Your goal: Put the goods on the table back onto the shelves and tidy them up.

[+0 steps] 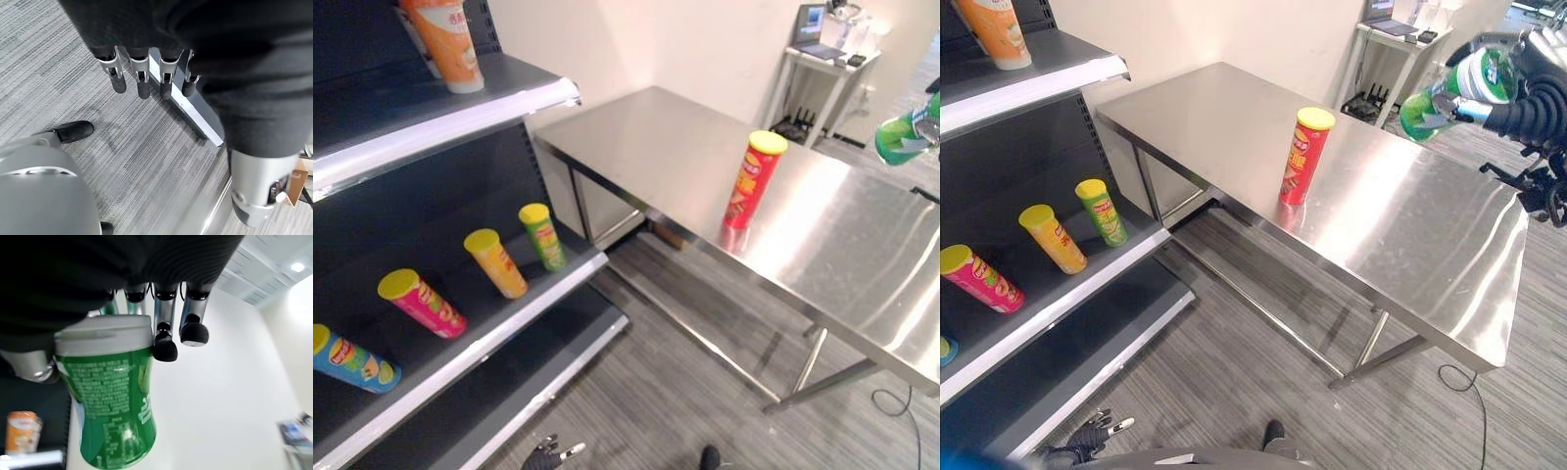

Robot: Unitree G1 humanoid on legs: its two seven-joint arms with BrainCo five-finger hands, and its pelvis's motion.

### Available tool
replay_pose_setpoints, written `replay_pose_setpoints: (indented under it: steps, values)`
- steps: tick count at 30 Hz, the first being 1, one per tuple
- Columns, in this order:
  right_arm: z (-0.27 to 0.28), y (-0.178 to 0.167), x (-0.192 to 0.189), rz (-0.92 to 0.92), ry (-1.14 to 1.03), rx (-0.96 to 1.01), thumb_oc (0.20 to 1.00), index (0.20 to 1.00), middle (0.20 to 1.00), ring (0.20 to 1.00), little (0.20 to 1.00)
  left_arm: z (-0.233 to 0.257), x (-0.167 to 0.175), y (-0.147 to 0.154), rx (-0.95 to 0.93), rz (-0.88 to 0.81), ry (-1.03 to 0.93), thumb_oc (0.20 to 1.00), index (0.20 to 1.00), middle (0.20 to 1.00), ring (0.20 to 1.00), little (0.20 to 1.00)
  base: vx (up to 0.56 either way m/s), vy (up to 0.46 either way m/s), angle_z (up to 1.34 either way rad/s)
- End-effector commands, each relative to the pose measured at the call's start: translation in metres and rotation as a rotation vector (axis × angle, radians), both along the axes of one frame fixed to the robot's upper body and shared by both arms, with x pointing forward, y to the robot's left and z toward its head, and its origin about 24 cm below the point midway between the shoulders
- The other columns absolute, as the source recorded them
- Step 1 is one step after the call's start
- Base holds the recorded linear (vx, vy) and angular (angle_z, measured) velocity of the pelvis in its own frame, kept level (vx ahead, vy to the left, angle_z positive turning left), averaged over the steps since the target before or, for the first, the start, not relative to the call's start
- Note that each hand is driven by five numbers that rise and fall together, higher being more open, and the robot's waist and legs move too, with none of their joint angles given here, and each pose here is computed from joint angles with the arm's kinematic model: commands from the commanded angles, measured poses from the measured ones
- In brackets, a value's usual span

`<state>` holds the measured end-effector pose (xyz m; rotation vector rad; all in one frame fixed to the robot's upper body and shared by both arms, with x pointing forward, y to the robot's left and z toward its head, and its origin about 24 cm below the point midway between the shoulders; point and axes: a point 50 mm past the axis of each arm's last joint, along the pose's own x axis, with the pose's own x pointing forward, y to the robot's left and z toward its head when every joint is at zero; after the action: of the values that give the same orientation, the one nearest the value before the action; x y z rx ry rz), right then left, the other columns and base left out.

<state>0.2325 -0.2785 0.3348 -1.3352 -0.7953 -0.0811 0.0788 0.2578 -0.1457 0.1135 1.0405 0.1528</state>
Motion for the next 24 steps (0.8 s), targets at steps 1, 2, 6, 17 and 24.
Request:
replay_pose_setpoints:
  steps: [1,2,6,17,24]
  values:
    - [0.033,0.015,-0.010,0.076,-0.138,-0.029,0.200,0.200,0.200,0.200,0.200,0.015,0.030,0.020,0.064,-0.003,-0.112,1.000,1.000,1.000,1.000,1.000,-0.06,-0.126,0.34]
    - [0.040,0.025,-0.013,0.119,-0.170,-0.050,0.200,0.200,0.200,0.200,0.200,0.017,0.029,0.026,0.076,0.024,-0.118,1.000,1.000,1.000,1.000,1.000,-0.08,-0.138,0.45]
    - [0.051,0.045,-0.020,0.189,-0.223,-0.117,0.200,0.200,0.200,0.200,0.200,0.019,0.024,0.031,0.081,0.078,-0.129,1.000,1.000,1.000,1.000,1.000,-0.08,-0.076,0.55]
    - [0.033,0.071,-0.021,0.267,-0.165,-0.232,0.200,0.200,0.200,0.200,0.200,0.013,0.010,0.025,0.058,0.147,-0.121,1.000,1.000,1.000,1.000,1.000,-0.04,0.140,0.83]
    - [0.018,0.075,-0.016,0.266,-0.124,-0.236,0.200,0.200,0.200,0.200,0.200,0.011,0.005,0.023,0.062,0.092,-0.088,1.000,1.000,1.000,1.000,1.000,0.01,0.280,0.47]
